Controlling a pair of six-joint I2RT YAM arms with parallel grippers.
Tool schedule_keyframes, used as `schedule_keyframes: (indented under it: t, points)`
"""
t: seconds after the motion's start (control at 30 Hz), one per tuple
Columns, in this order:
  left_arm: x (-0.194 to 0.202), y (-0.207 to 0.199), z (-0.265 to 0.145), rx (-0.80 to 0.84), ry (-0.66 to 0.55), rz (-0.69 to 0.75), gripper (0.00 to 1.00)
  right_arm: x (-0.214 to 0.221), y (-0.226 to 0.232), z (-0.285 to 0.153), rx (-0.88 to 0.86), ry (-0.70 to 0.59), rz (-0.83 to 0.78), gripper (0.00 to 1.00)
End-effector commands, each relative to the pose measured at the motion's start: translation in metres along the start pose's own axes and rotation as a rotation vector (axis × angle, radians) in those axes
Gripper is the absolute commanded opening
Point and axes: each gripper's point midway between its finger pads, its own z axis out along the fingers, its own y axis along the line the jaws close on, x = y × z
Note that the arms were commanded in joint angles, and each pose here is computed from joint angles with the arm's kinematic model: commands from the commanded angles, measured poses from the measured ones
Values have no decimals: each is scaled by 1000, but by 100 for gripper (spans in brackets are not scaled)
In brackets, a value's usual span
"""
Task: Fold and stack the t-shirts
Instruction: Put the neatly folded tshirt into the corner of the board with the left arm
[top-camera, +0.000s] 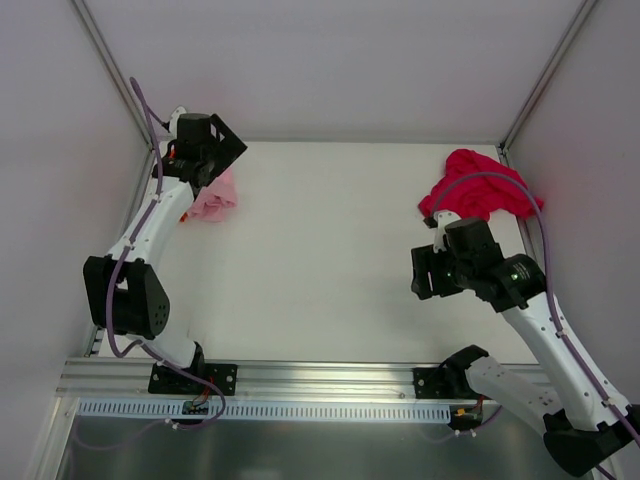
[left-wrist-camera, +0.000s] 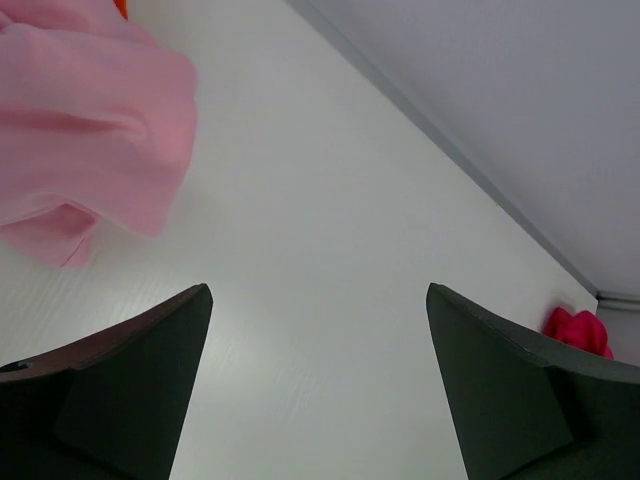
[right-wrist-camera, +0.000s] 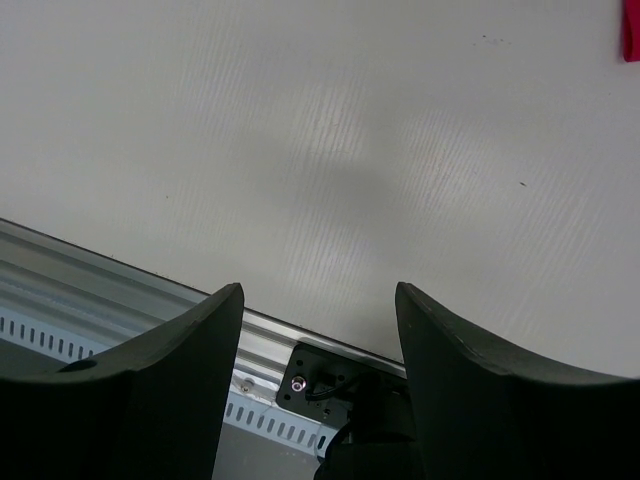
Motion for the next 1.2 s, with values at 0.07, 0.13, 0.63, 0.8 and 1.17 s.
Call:
schedule_keyframes:
  t: [0.07,0.13,0.63,0.8,1.17]
  points:
    - [-1,12,26,-48,9,76,88,-18,7,-10,-36,-68,-17,67]
    - [1,18,41,-80,17,98,88,-18,7,-14,-36,-70,-20,67]
    - [15,65,97,-255,74,162,85,2,2,-22,-22,-54,2,67]
    - [23,90,97,-332,107,125,84,3,-5,-21,15,-45,-14,67]
    - [85,128,94,-389,270,-46,83,-5,-9,-29,43,-49,-40,67]
